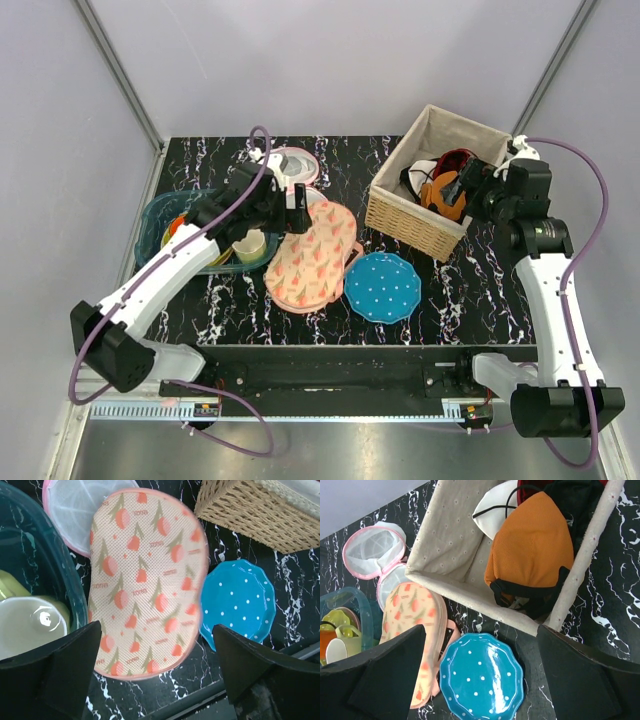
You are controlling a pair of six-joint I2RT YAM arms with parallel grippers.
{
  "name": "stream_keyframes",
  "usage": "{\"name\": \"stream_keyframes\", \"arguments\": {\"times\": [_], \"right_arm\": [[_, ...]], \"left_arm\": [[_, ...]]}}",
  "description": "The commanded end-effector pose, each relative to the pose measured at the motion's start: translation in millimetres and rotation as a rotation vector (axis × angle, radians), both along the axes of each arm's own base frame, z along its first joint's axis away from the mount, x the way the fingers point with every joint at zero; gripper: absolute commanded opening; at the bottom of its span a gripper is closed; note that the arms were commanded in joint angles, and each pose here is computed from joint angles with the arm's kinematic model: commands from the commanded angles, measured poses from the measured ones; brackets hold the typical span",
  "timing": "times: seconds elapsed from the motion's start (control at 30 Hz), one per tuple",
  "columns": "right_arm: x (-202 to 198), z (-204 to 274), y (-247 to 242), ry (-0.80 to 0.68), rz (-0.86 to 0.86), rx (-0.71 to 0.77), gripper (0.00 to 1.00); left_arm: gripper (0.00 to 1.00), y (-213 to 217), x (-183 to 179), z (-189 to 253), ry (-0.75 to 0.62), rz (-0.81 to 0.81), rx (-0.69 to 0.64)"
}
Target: Unzip the laundry bag and remove the bra
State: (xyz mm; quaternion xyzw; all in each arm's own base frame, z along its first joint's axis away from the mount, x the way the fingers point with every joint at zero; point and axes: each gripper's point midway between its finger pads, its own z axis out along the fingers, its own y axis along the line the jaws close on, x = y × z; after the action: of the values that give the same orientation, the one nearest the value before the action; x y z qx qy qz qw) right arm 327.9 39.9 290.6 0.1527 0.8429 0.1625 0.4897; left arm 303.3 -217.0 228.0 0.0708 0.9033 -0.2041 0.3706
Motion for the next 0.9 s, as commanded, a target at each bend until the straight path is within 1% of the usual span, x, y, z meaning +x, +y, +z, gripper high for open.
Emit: {"name": "stream_keyframes", "arguments": {"times": [0.0, 0.03, 0.1, 0.13, 0.23, 0.27, 0.4, 0.43, 0.57, 0.67, 0.87], "right_arm": [[-9, 12, -8, -0.001, -0.036, -0.029, 1.00], [-11, 6, -12, 0.035, -0.058, -0.041, 1.00], [-9, 3, -14, 0.059, -0.069, -0.050, 1.00], [-9, 0, -17, 0.071, -0.079, -0.059, 1.00], [-10, -5, -20, 0.083, -0.085, -0.079, 1.00], [-10, -6, -20, 0.086, -0.082, -0.082, 1.00], [-11, -10, -26, 0.105, -0.099, -0.112, 1.00], [-11, -12, -26, 0.111, -0.101, -0.112, 1.00], [-13, -16, -27, 0.120, -0.102, -0.116, 1.00], [-8, -21, -28, 0.132, -0.099, -0.129, 1.00], [-5, -21, -22, 0.135, -0.074, -0.108, 1.00]], "left_arm": [[0.96, 10, -19, 51, -0.112, -0.012, -0.082], [0.97, 15, -29, 67, -0.151, -0.011, -0.118], [0.98, 25, -40, 70, -0.158, 0.013, -0.141], [0.98, 34, -48, 80, -0.195, 0.029, -0.157], [0.99, 56, -63, 67, -0.204, 0.084, -0.130], [0.99, 67, -73, 60, -0.212, 0.098, -0.123], [0.99, 90, -93, 36, -0.207, 0.155, -0.097], [0.99, 94, -95, 21, -0.184, 0.168, -0.078], [0.99, 100, -106, 3, -0.149, 0.214, -0.113], [0.99, 103, -108, -4, -0.143, 0.245, -0.131], [0.99, 107, -107, -3, -0.181, 0.267, -0.149]]}}
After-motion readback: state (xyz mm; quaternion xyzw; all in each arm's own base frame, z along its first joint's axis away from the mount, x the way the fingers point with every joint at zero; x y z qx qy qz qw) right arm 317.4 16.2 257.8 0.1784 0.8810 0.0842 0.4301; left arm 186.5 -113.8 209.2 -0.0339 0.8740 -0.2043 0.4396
